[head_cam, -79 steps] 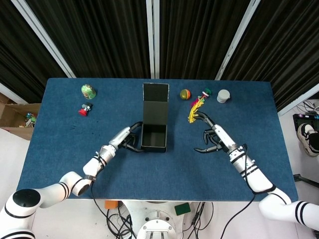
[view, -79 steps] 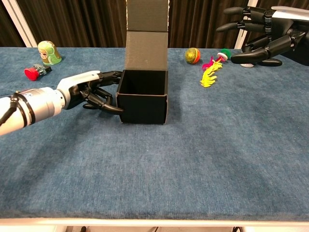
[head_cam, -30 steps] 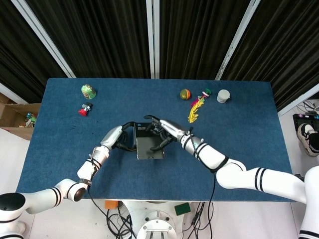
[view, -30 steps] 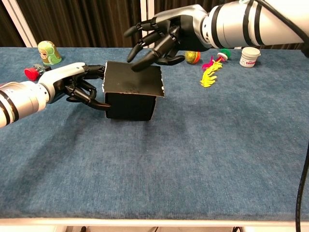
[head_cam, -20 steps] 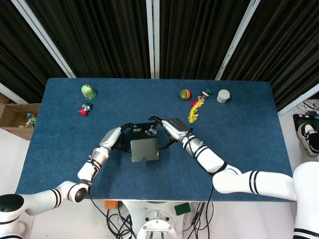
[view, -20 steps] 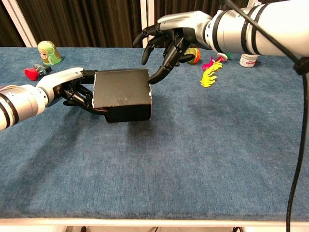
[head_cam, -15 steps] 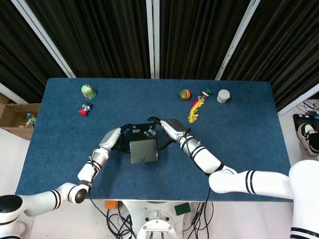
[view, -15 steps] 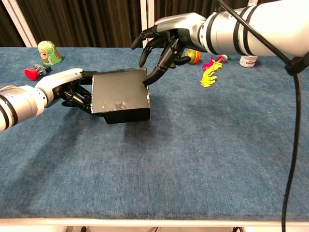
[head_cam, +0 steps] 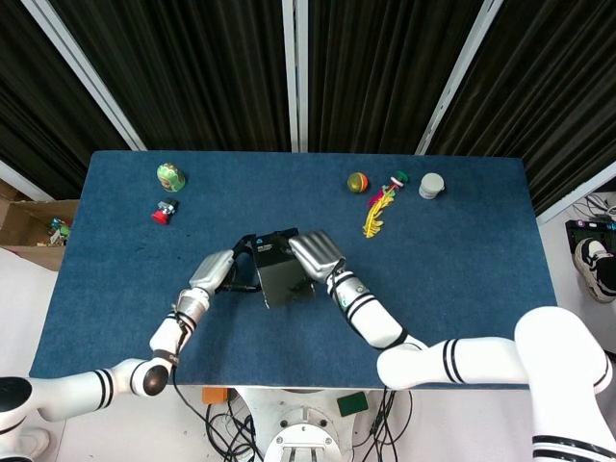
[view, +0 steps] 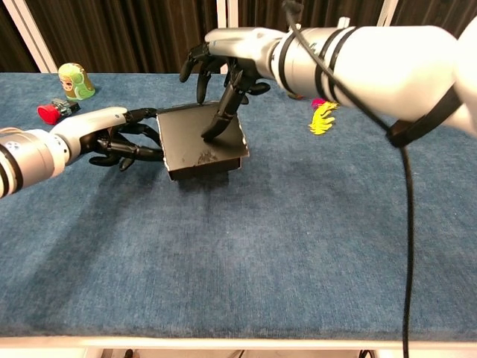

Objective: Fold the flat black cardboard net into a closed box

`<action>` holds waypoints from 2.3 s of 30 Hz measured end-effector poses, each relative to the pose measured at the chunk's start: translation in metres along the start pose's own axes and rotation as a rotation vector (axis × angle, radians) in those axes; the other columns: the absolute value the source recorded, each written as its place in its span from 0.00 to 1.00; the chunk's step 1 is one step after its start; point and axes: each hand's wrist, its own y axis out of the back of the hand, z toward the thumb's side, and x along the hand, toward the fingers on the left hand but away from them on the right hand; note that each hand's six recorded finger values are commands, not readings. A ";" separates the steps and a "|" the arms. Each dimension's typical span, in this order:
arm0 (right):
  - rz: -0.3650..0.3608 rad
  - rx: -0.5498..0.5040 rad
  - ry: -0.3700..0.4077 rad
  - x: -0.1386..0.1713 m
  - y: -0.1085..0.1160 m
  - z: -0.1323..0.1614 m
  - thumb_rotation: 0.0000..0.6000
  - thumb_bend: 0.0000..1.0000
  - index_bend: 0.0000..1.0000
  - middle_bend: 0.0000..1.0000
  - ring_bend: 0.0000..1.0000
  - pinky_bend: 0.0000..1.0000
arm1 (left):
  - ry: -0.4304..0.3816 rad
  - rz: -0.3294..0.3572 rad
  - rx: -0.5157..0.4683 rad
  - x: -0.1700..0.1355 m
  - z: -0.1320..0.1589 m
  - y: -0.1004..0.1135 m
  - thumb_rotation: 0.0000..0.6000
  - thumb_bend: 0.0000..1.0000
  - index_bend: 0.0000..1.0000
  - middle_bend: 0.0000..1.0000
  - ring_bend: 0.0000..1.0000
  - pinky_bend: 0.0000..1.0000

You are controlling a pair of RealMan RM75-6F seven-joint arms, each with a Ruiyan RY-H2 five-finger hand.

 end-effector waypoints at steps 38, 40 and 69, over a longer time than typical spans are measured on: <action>-0.295 0.395 0.126 0.005 -0.061 -0.014 1.00 0.14 0.68 0.47 0.77 1.00 | 0.064 0.109 0.587 -0.081 -0.021 0.096 0.73 0.00 0.03 0.12 0.69 0.97; -0.312 0.423 0.141 0.004 -0.063 -0.015 1.00 0.15 0.71 0.50 0.77 1.00 | 0.059 0.112 0.583 -0.082 -0.020 0.096 0.72 0.00 0.03 0.12 0.69 0.97; -0.532 0.400 0.081 0.072 0.014 -0.079 1.00 0.21 0.22 0.33 0.49 0.74 | 0.116 0.339 0.775 -0.118 -0.056 0.138 1.00 0.00 0.07 0.13 0.28 0.50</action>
